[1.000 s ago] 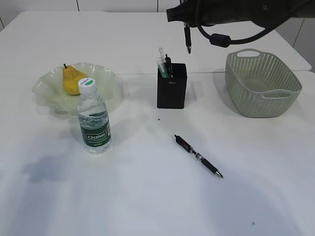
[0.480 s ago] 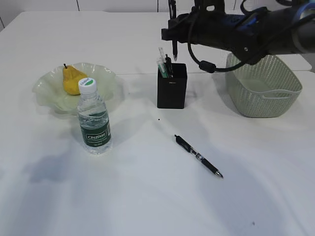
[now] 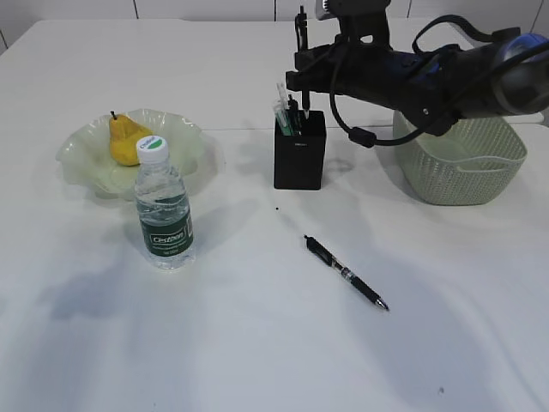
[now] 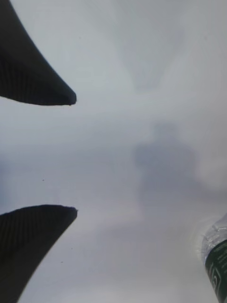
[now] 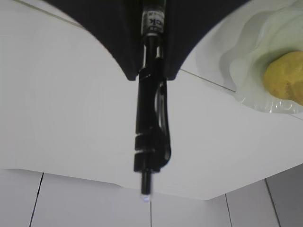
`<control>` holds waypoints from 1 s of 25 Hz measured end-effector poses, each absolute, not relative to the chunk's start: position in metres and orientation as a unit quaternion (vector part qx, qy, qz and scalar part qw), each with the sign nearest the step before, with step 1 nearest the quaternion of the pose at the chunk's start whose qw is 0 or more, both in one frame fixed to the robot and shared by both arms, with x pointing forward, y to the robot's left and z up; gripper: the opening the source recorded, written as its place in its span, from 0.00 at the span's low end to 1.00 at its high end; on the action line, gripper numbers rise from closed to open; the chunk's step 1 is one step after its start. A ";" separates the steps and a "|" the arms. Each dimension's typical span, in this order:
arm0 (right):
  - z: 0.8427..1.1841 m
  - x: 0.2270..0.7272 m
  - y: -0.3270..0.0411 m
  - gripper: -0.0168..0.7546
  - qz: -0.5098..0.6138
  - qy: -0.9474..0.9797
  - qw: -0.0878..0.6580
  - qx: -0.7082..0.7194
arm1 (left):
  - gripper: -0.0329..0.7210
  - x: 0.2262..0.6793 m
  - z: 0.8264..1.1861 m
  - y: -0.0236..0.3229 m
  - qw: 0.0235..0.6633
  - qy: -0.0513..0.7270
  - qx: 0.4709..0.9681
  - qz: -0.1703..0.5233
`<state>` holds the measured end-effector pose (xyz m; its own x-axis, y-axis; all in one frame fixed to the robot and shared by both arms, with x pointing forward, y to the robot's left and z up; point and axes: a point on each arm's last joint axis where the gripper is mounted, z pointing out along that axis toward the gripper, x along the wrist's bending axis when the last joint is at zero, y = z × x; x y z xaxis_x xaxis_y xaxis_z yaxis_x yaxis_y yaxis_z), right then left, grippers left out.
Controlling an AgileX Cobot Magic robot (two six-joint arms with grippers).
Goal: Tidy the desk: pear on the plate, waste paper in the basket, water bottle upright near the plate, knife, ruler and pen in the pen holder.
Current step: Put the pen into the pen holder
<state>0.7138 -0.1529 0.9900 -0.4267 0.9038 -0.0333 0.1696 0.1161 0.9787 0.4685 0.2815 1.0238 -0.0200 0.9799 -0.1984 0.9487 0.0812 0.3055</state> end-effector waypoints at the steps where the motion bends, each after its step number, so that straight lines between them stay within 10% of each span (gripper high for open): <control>1: 0.988 0.715 -0.153 0.12 0.527 0.661 0.348 0.405 | 0.66 0.468 1.024 0.282 0.180 0.713 0.676 0.043; 25: 0.945 0.720 -0.152 0.29 0.496 0.685 0.326 0.423 | 0.66 0.469 1.024 0.282 0.182 0.713 0.676 0.045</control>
<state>0.7199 -0.1522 0.9446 -0.4299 0.9025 -0.0264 0.2566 0.1502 0.9548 0.4689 0.2816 1.0240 -0.0200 0.9800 -0.1982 0.9470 0.0822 0.3106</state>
